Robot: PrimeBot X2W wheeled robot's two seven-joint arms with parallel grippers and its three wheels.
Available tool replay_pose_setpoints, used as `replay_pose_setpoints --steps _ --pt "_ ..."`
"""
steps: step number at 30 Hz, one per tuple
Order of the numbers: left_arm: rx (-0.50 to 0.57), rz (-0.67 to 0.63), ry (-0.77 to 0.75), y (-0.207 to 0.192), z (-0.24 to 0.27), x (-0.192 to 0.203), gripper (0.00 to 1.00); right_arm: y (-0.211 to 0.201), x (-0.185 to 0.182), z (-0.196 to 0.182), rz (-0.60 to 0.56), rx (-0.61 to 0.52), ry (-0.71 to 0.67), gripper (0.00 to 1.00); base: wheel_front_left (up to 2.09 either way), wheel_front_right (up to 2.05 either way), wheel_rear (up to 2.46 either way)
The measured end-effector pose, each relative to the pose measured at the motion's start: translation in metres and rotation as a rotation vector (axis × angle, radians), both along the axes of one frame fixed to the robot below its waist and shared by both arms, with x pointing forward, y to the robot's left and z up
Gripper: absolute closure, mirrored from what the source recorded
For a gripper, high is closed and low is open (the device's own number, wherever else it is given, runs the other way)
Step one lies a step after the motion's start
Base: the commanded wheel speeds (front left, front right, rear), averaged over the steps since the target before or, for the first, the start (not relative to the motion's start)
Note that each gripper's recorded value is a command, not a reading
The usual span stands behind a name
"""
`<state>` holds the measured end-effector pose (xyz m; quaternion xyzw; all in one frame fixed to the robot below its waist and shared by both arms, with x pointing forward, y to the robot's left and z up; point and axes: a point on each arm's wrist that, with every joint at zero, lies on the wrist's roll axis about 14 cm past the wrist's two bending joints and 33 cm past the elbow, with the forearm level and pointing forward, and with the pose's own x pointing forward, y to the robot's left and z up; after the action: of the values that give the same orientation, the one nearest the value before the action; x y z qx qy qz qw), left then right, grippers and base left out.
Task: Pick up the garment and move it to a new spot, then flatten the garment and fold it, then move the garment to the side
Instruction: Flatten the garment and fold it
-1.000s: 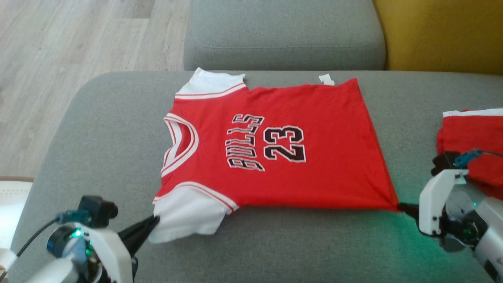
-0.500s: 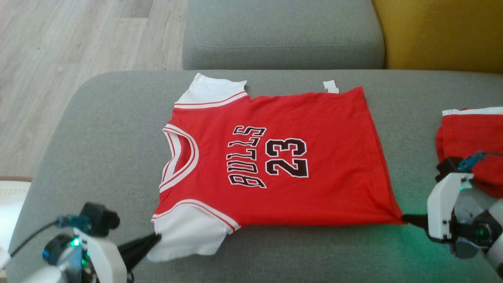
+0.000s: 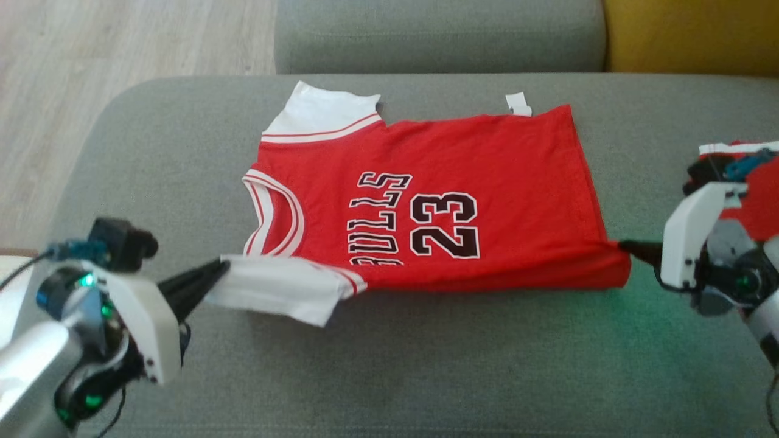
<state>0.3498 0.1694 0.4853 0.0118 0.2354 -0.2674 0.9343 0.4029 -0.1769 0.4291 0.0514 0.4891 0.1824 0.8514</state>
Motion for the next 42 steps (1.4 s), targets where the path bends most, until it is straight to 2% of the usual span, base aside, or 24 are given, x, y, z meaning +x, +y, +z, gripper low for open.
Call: replay_pose_setpoints --steps 15,24,33,34,35,36,37,42 --pt "0.032 0.026 0.005 0.000 -0.011 0.068 1.00 0.007 0.038 -0.016 -0.009 -0.040 -0.016 1.00 0.00 0.00 0.00" --pt "0.076 0.028 0.086 -0.002 -0.043 0.083 1.00 0.012 0.044 -0.034 -0.008 -0.050 0.000 1.00 0.00 0.00 0.00" --pt "0.101 0.020 0.120 -0.007 -0.062 0.100 1.00 0.018 0.063 -0.036 -0.015 -0.036 -0.043 1.00 0.00 0.00 0.00" --pt "0.104 0.026 0.127 -0.006 -0.065 0.102 0.69 0.017 0.064 -0.036 -0.017 -0.035 -0.045 1.00 0.00 0.00 0.00" --pt "0.105 0.035 0.129 -0.005 -0.066 0.104 0.69 0.018 0.066 -0.036 -0.020 -0.031 -0.054 1.00 0.00 0.00 0.00" --pt "0.105 0.048 0.125 -0.003 -0.067 0.107 0.00 0.017 0.068 -0.035 -0.032 -0.023 -0.066 0.05 0.00 0.00 0.00" --pt "0.106 0.061 0.120 -0.001 -0.068 0.111 0.00 0.016 0.069 -0.036 -0.045 -0.015 -0.066 0.00 0.00 0.00 0.00" --pt "0.067 0.142 0.044 0.004 -0.058 0.128 0.00 0.011 0.077 -0.030 -0.090 0.005 -0.139 0.00 0.00 0.00 0.00"
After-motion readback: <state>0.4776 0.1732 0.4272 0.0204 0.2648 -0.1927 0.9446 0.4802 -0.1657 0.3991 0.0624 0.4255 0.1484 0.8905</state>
